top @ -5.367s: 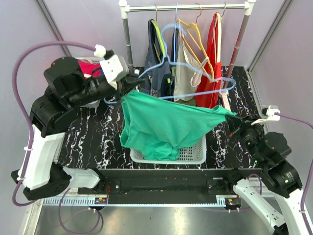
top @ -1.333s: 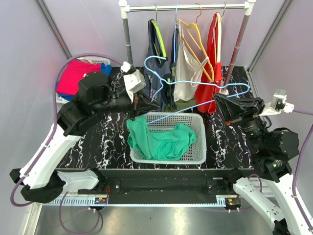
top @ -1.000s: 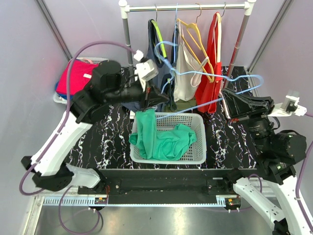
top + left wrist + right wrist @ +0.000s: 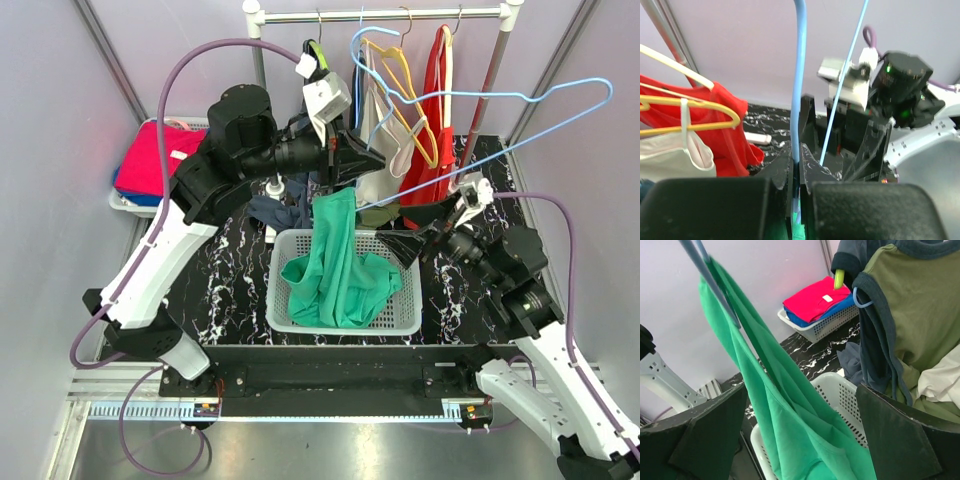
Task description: Remove the tank top from the hanger
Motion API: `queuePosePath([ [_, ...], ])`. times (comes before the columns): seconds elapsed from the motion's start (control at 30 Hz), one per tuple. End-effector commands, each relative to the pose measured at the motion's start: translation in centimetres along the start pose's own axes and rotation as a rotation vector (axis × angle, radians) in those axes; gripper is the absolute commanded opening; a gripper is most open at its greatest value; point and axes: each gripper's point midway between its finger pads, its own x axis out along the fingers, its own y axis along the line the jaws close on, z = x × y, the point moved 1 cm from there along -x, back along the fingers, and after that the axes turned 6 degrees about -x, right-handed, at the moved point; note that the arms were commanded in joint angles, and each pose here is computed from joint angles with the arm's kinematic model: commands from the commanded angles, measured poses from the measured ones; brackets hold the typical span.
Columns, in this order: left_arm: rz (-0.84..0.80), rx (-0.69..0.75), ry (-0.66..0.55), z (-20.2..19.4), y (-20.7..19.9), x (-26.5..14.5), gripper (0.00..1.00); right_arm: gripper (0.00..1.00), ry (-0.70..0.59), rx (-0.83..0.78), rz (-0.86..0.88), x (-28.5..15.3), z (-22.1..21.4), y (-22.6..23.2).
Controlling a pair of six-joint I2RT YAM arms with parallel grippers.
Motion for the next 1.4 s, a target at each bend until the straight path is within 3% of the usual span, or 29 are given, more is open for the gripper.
queuePosePath([
  [0.0, 0.016, 0.047, -0.141, 4.3, 0.1, 0.5, 0.0, 1.0, -0.04, -0.09, 0.088, 1.2, 1.9, 1.3],
  [0.13, 0.026, 0.058, -0.15, 4.6, 0.8, 1.3, 0.0, 0.98, -0.006, -0.113, 0.134, 3.1, 1.7, 1.5],
  [0.23, 0.021, 0.064, -0.161, 5.0, 1.1, 1.8, 0.0, 0.83, 0.0, -0.127, 0.14, 4.8, 1.3, 1.1],
  [0.27, 0.021, 0.07, -0.169, 5.3, 1.0, 1.8, 0.0, 0.72, -0.008, -0.13, 0.145, 5.5, 1.2, 0.9],
  [0.4, 0.033, 0.071, -0.164, 5.1, 1.6, 1.9, 0.0, 0.56, 0.008, -0.1, 0.193, 7.3, -0.1, 1.2],
  [0.73, 0.078, 0.058, -0.187, 5.5, 3.3, 2.3, 0.0, 0.27, -0.021, -0.049, 0.219, 9.2, -3.1, 3.7],
  [0.93, 0.097, 0.059, -0.215, 6.2, 3.9, 2.7, 0.0, 0.26, -0.074, -0.041, 0.202, 10.4, -5.0, 7.4],
  [1.03, 0.1, 0.033, -0.207, 5.7, 4.1, 2.9, 0.0, 0.23, -0.107, -0.055, 0.115, 10.7, -5.3, 7.2],
  [1.37, 0.155, -0.043, -0.216, 5.9, 3.8, -0.3, 0.0, 0.24, -0.269, -0.107, -0.289, 4.9, -2.7, 0.1],
])
